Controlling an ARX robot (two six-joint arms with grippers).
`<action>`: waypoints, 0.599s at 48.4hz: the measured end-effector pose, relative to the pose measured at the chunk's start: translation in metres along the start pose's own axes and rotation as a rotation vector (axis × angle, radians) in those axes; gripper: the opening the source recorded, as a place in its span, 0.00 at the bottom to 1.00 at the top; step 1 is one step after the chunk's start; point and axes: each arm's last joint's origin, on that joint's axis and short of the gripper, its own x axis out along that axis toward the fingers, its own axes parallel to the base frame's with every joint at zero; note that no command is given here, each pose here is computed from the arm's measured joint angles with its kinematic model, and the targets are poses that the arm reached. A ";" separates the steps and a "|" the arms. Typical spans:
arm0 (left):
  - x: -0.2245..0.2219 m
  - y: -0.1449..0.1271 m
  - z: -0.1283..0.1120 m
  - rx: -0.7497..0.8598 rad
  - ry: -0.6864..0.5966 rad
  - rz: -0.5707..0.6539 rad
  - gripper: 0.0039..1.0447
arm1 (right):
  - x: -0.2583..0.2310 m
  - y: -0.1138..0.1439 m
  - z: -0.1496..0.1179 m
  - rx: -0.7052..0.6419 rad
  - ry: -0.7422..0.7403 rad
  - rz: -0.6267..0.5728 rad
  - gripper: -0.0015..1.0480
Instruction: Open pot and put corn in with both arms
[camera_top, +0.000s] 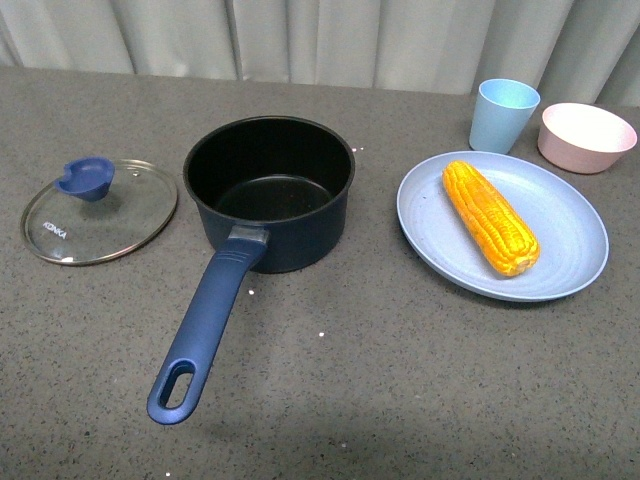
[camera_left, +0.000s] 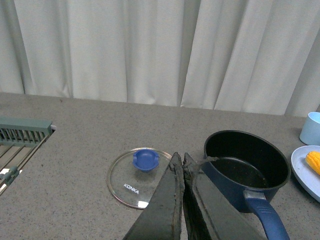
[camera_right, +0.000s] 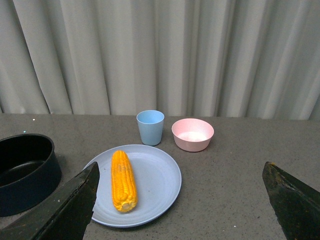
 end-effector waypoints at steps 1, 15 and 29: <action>0.000 0.000 0.000 0.000 0.000 0.000 0.04 | 0.000 0.000 0.000 0.000 0.000 0.000 0.91; -0.012 0.000 -0.003 0.000 0.006 0.000 0.04 | 0.000 0.000 0.000 0.000 0.000 0.000 0.91; -0.012 0.000 -0.003 0.000 0.008 0.001 0.37 | 0.006 -0.002 0.000 -0.036 0.079 -0.139 0.91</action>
